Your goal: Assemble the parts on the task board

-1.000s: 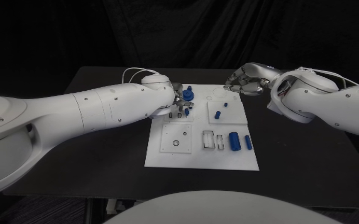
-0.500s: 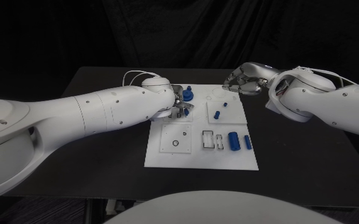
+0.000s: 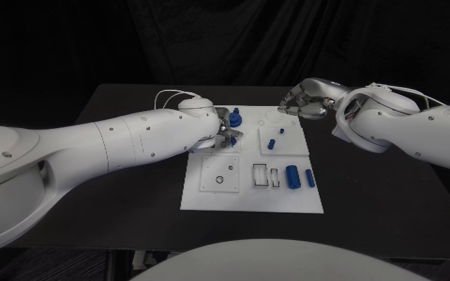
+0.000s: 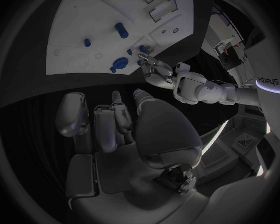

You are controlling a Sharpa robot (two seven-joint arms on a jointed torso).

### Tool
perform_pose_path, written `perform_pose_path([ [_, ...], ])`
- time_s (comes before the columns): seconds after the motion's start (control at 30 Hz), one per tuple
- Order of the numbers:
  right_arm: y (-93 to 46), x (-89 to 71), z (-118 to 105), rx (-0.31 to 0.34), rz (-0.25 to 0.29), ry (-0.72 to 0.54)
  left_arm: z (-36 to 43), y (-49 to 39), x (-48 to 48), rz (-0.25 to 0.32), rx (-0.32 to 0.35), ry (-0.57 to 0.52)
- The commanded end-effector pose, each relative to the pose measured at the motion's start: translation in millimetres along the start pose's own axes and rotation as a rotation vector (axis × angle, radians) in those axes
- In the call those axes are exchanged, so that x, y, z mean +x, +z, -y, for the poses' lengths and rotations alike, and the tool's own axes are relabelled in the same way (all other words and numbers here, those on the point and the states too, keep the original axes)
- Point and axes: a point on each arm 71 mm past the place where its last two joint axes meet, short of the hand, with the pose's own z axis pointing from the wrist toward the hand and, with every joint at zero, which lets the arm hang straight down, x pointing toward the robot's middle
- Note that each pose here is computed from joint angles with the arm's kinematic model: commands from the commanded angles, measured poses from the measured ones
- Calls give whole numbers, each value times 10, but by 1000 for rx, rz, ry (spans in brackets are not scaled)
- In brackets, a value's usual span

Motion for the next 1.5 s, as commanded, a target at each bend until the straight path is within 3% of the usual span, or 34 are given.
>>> perform_pose_path([
  [0.03, -2, -7, -3, 2, 3, -6, 31, 6, 9, 1, 21, -3],
  [0.9, -2, -2, 18, 20, -5, -7, 28, 70, -5, 0, 24, -2],
  [1.5, 2, 6, 31, 29, -11, -8, 45, 85, 37, -13, 32, 1],
])
